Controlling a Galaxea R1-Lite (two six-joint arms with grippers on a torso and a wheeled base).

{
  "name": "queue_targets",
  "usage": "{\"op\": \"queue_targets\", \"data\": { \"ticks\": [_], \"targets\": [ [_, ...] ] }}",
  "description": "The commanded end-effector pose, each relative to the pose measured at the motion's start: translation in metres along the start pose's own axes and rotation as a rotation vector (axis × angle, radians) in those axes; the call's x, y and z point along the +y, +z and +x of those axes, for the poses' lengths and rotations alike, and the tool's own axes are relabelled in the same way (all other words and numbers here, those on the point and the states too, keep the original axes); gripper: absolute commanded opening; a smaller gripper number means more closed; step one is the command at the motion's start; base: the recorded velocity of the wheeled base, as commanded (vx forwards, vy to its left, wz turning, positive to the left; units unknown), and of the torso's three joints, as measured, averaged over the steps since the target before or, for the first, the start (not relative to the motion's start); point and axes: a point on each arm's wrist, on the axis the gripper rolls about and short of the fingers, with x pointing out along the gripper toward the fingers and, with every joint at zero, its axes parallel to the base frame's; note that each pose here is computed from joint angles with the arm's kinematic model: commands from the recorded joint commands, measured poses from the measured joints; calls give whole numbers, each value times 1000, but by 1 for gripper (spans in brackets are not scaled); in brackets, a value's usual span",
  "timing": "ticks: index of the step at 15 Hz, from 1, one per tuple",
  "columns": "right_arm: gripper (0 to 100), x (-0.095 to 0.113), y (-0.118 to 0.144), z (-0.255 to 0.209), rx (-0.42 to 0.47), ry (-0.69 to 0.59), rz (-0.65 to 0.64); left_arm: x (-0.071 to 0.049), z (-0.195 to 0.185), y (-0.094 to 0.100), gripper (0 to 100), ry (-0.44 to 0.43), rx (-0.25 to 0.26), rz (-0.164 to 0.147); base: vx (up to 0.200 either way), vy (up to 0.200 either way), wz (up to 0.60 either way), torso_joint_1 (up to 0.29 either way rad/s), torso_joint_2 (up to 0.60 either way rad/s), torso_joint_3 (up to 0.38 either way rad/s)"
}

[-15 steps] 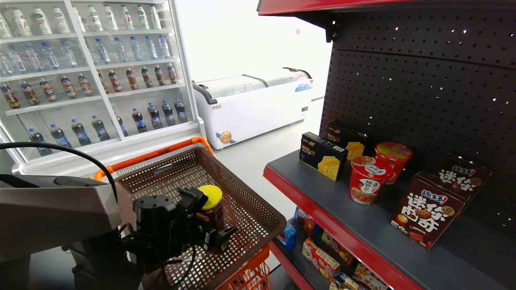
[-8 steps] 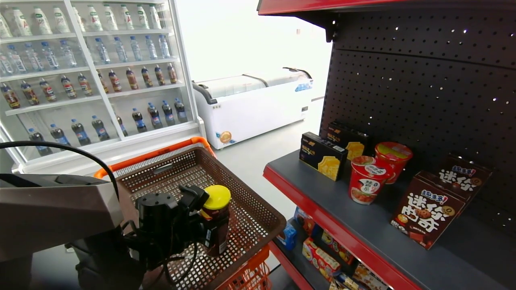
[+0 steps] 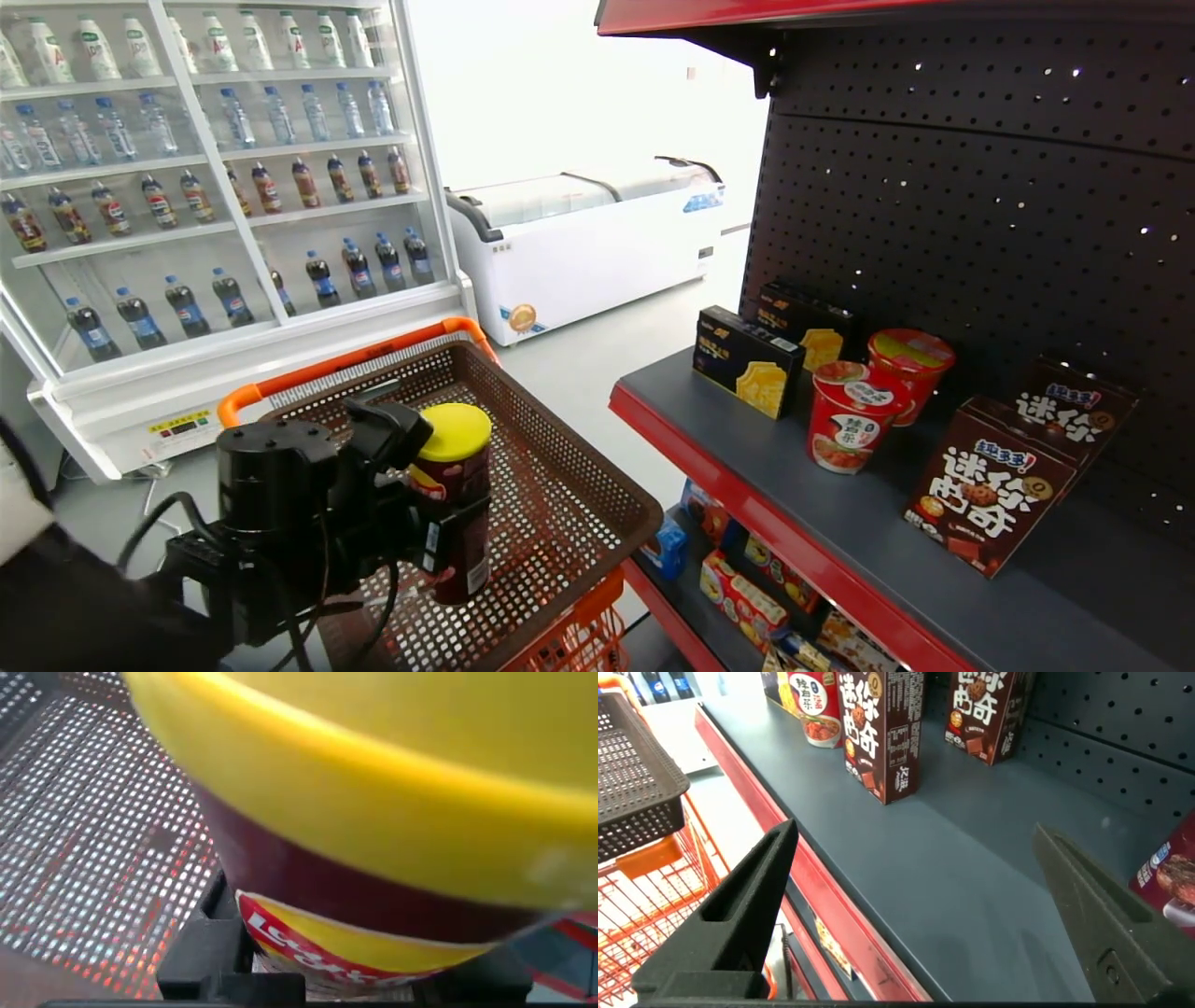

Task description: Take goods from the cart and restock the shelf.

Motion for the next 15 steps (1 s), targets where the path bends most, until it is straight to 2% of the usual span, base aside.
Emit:
{"op": "queue_targets", "data": {
  "ticks": [1,2,4,5,6,7,8,9,11,13,14,15],
  "targets": [
    [100,0,0,0,-1,0,-1,7,-61,39,0,103,-132,-3,0,0,0,0,0,0],
    [100,0,0,0,-1,0,0,7,-67,41,0,109,-144,-7,0,0,0,0,0,0],
    [100,0,0,0,-1,0,0,3,-101,60,0,106,-235,-80,0,0,0,0,0,0],
    [100,0,0,0,-1,0,0,2,-108,61,0,103,-236,-92,0,0,0,0,0,0],
    [100,0,0,0,-1,2,0,-5,-131,56,0,82,-221,-130,0,0,0,0,0,0],
    [100,0,0,0,-1,2,0,-5,-131,56,0,82,-221,-130,0,0,0,0,0,0],
    [100,0,0,0,-1,2,-1,-7,-147,51,0,103,-228,-132,0,0,0,0,0,0],
    [100,0,0,0,-1,-1,-1,-5,-157,51,0,141,-257,-128,0,0,0,0,0,0],
    [100,0,0,0,-1,0,-1,-7,-170,39,0,169,-265,-79,0,0,0,0,0,0],
    [100,0,0,0,-1,0,0,-11,-177,23,0,178,-250,-33,0,0,0,0,0,0],
    [100,0,0,0,-1,0,0,-15,-187,7,0,186,-251,25,0,0,0,0,0,0],
    [100,0,0,0,-1,0,0,-17,-191,2,0,191,-258,48,0,0,0,0,0,0]
  ]
}}
